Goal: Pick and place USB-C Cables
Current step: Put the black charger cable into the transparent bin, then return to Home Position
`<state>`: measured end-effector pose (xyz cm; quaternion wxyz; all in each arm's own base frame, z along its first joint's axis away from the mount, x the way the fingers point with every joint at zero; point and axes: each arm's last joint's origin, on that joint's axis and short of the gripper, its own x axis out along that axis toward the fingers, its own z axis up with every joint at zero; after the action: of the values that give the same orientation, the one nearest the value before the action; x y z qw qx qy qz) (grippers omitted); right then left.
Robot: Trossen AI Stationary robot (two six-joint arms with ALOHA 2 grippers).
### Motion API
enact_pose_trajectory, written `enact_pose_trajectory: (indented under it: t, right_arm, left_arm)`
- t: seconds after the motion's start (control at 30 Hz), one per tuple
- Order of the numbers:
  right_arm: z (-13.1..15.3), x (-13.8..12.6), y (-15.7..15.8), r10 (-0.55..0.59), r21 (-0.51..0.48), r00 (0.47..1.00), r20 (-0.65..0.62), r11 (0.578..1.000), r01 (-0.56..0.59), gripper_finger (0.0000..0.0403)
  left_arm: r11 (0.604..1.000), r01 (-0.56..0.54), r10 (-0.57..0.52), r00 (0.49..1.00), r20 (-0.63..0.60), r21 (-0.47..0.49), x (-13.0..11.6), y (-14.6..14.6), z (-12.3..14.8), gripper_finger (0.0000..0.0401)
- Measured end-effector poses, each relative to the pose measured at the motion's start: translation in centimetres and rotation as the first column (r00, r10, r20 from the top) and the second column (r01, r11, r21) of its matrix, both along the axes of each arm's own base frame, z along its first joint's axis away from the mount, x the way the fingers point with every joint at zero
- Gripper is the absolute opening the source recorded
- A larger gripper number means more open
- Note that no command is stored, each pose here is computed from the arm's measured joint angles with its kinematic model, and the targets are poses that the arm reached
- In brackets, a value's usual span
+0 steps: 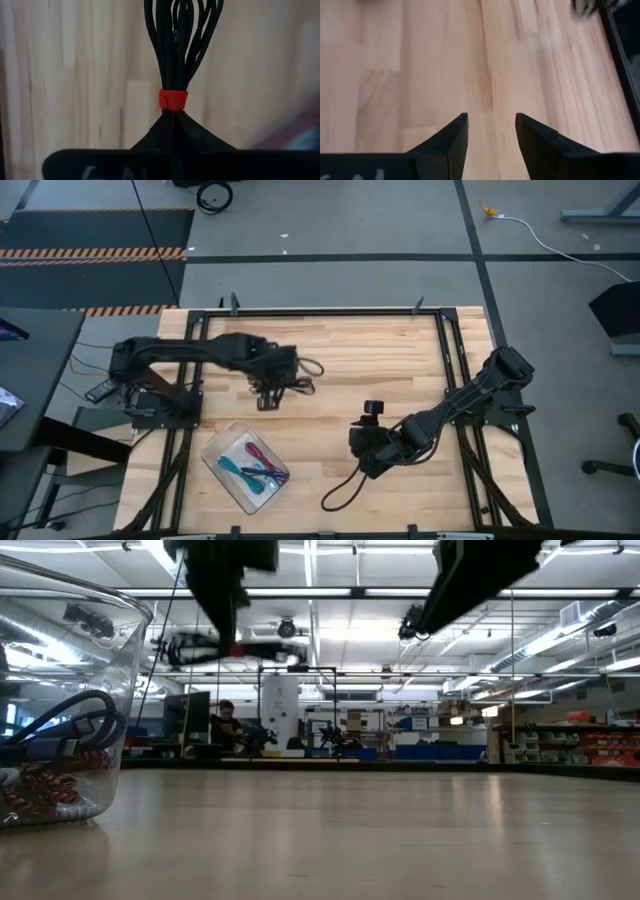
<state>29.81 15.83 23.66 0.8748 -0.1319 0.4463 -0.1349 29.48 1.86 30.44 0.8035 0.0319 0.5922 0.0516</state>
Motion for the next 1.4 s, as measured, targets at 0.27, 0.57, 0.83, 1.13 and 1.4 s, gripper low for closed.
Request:
enact_pose_trajectory:
  t: [0.27, 0.57, 0.83, 1.13, 1.4]
  right_arm:
    - [-2.5, -1.2, -0.5, -0.076, 0.006, 0.996, -0.047, 0.997, 0.077, 0.0171]
    - [-2.6, -1.3, -0.6, -0.084, 0.006, 0.995, -0.048, 0.996, 0.085, 0.0171]
    - [-2.6, -1.2, -0.7, -0.086, 0.01, 0.995, -0.041, 0.996, 0.086, 0.0171]
    - [-2.4, -0.8, -0.4, -0.073, 0.043, 0.997, -0.008, 0.996, 0.073, 0.0171]
    - [-2.4, -0.8, -0.3, -0.066, 0.058, 0.998, -0.015, 0.996, 0.067, 0.0171]
  left_arm:
    - [0.986, 0.164, -0.162, 0.986, 0.046, -0.039, -2.6, -8.0, 3.7, 0.0006]
    - [0.884, 0.464, -0.461, 0.886, 0.06, -0.059, -5.9, -16.9, 3.1, 0.0005]
    - [0.78, 0.626, -0.626, 0.779, -0.028, -0.015, -8.4, -21.4, 1.7, 0.0006]
    - [0.853, 0.486, -0.466, 0.873, -0.142, 0.191, -7.9, -19.9, 0.6, 0.0076]
    - [0.881, 0.443, -0.425, 0.895, -0.137, 0.167, -7.1, -19.1, 0.6, 0.0128]
